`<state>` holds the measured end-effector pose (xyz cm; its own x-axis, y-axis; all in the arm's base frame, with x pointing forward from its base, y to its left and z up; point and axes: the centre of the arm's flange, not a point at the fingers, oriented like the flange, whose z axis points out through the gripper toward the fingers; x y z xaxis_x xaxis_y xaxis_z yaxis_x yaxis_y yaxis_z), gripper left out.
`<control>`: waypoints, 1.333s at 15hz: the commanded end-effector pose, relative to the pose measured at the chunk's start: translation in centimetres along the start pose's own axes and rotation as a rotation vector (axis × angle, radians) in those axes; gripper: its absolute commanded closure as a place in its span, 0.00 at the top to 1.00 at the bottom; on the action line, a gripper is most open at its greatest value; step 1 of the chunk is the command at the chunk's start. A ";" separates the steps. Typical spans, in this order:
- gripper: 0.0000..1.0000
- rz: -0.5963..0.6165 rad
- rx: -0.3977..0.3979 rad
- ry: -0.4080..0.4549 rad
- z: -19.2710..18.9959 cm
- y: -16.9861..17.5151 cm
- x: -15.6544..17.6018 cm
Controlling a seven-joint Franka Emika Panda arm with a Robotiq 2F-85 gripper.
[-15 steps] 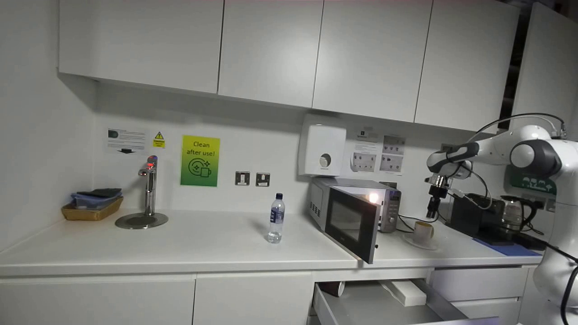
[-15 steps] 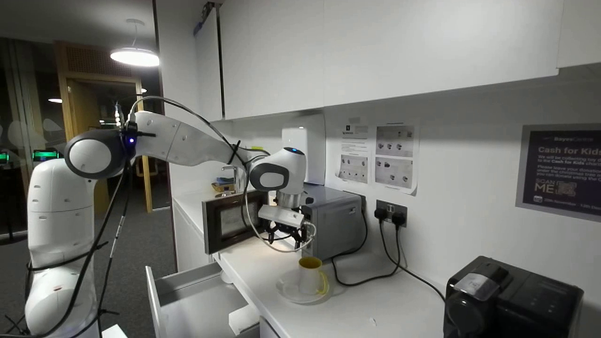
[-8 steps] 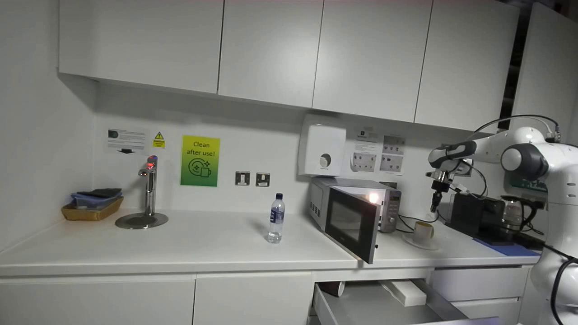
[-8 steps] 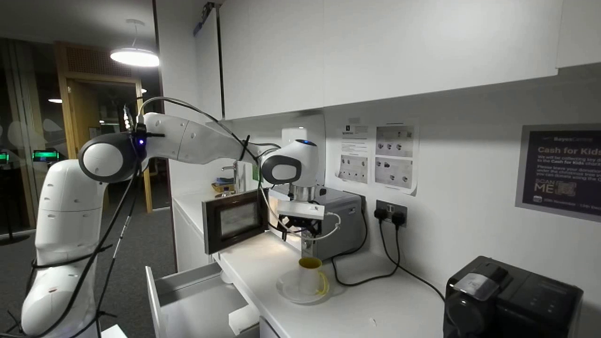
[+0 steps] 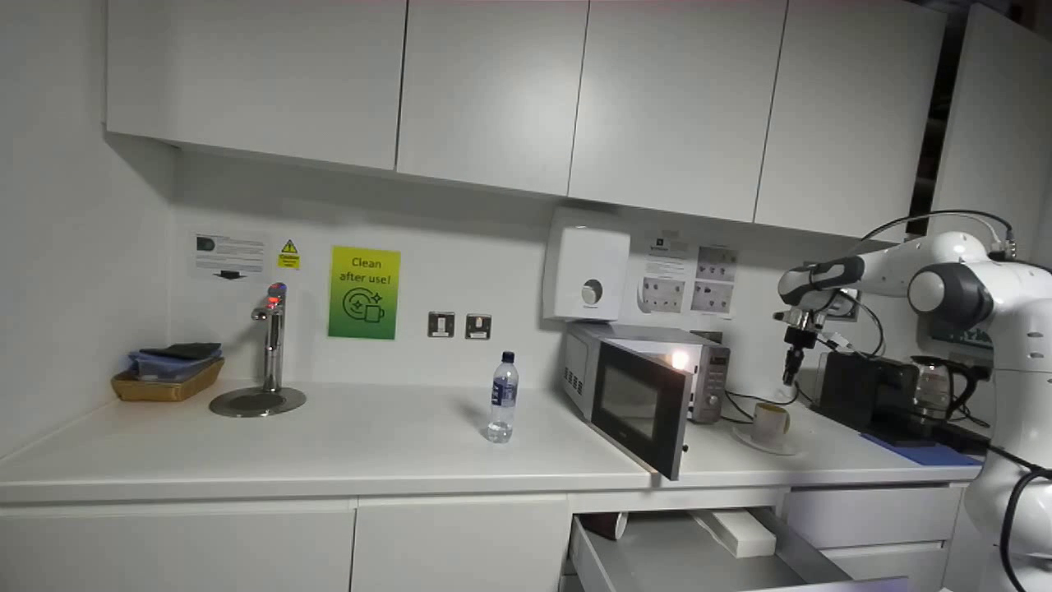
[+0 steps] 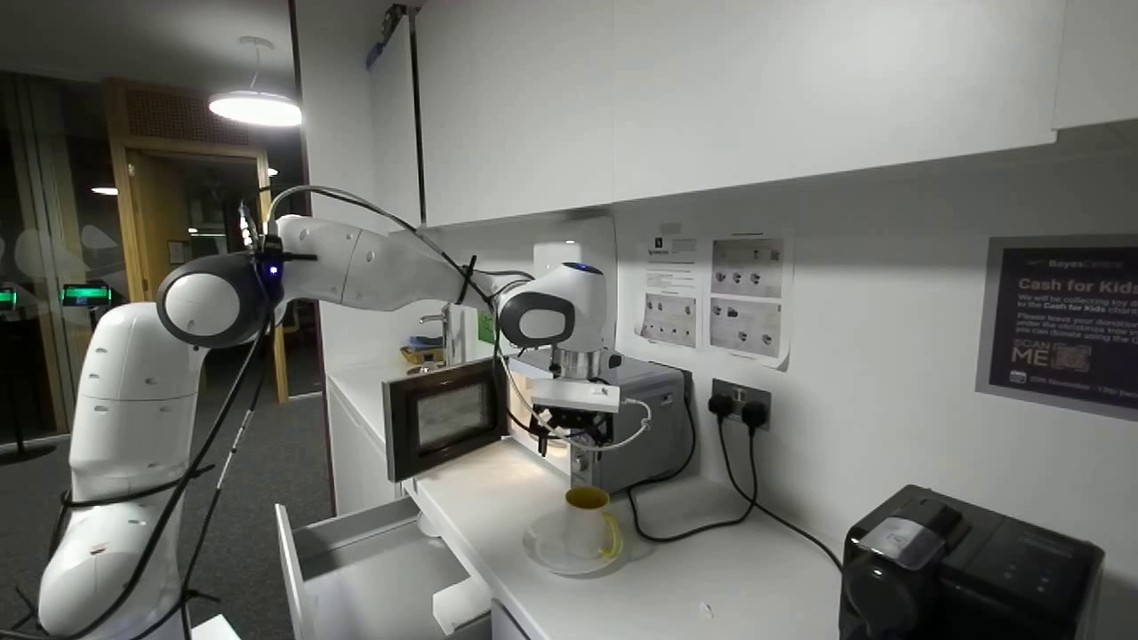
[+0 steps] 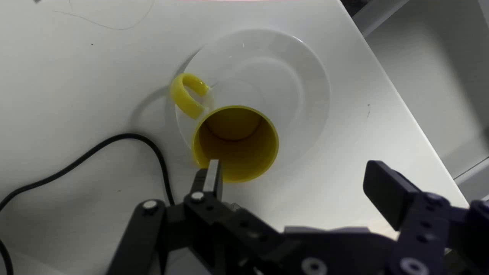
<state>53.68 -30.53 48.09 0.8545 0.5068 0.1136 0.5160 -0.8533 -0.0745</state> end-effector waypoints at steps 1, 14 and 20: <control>1.00 0.000 0.000 0.000 0.0 0.0 0.0; 1.00 -0.188 -0.017 0.110 -0.8 4.1 -0.6; 1.00 -0.337 -0.050 0.044 -0.4 7.1 -2.4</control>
<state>54.57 -35.31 47.60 0.6748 0.7127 0.1917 0.7273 -0.6863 -0.0087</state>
